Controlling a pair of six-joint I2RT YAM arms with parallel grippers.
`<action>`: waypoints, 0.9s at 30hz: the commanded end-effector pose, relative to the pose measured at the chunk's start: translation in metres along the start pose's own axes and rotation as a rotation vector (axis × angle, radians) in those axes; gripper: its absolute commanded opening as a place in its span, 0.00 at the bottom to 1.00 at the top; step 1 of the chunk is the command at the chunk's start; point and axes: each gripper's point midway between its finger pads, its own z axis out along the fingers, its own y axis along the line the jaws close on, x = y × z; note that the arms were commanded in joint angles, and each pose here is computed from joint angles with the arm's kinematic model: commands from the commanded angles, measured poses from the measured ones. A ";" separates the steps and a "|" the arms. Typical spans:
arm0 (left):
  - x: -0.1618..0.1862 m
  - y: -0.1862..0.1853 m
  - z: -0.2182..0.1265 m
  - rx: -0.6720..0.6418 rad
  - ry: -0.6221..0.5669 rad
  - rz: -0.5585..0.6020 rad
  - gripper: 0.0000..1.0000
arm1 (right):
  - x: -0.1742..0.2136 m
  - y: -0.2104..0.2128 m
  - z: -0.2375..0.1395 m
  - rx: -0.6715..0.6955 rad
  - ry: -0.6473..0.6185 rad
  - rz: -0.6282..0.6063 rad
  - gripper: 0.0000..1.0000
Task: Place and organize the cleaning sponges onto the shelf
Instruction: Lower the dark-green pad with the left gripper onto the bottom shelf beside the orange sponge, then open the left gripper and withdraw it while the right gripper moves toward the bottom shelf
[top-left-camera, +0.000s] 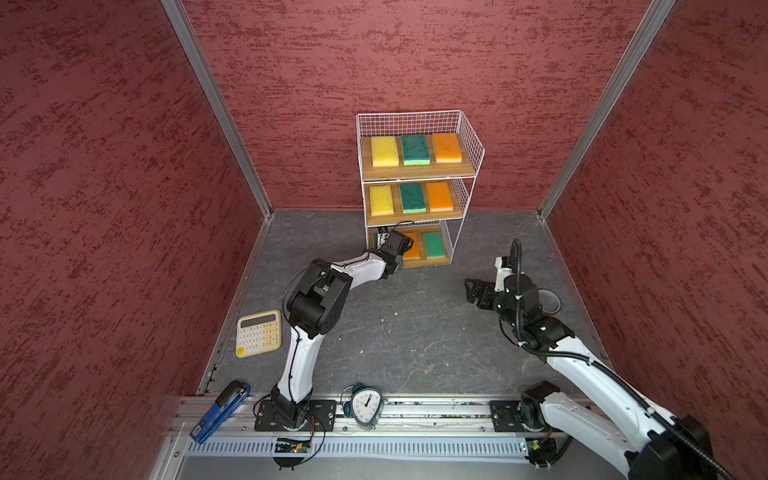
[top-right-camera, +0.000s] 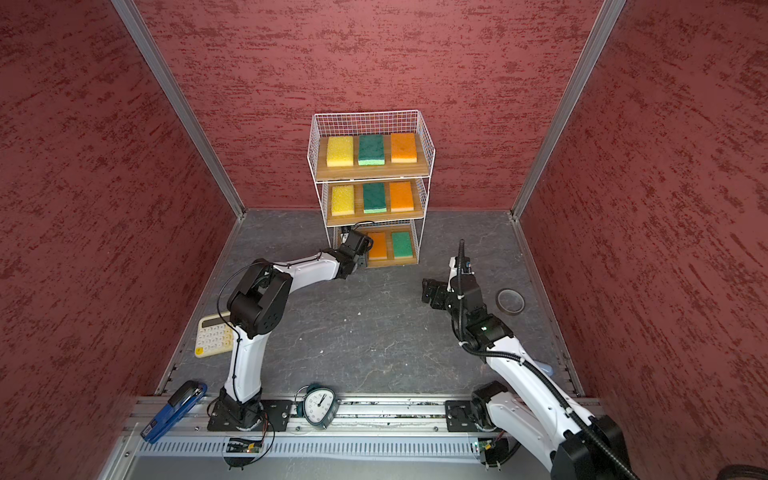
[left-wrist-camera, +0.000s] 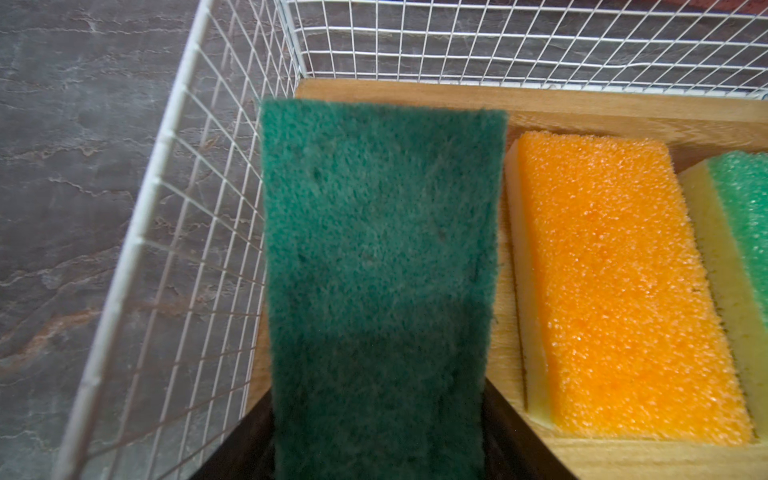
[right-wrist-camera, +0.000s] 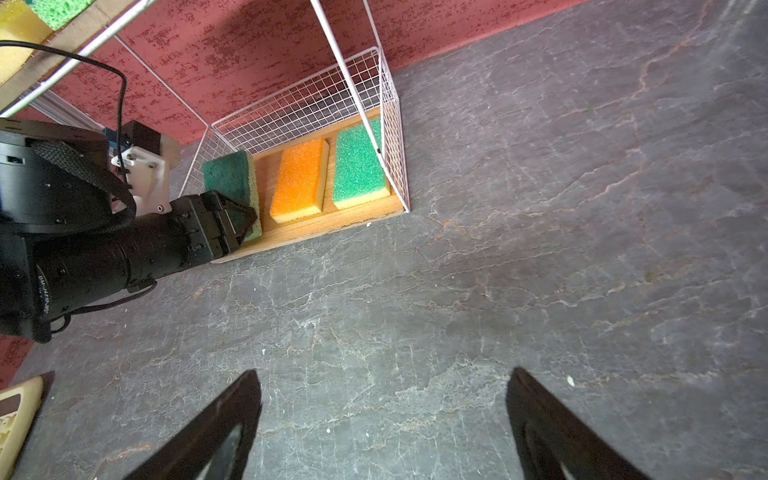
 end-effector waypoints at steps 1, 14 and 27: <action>0.003 0.017 0.005 -0.057 0.008 -0.019 0.68 | -0.002 0.000 0.001 -0.009 -0.012 0.011 0.93; -0.002 0.021 0.000 -0.088 -0.011 -0.024 0.77 | -0.002 0.001 0.000 -0.015 -0.012 0.017 0.93; -0.016 0.001 -0.046 0.003 -0.079 0.002 0.77 | 0.007 0.004 0.002 -0.044 0.010 0.052 0.92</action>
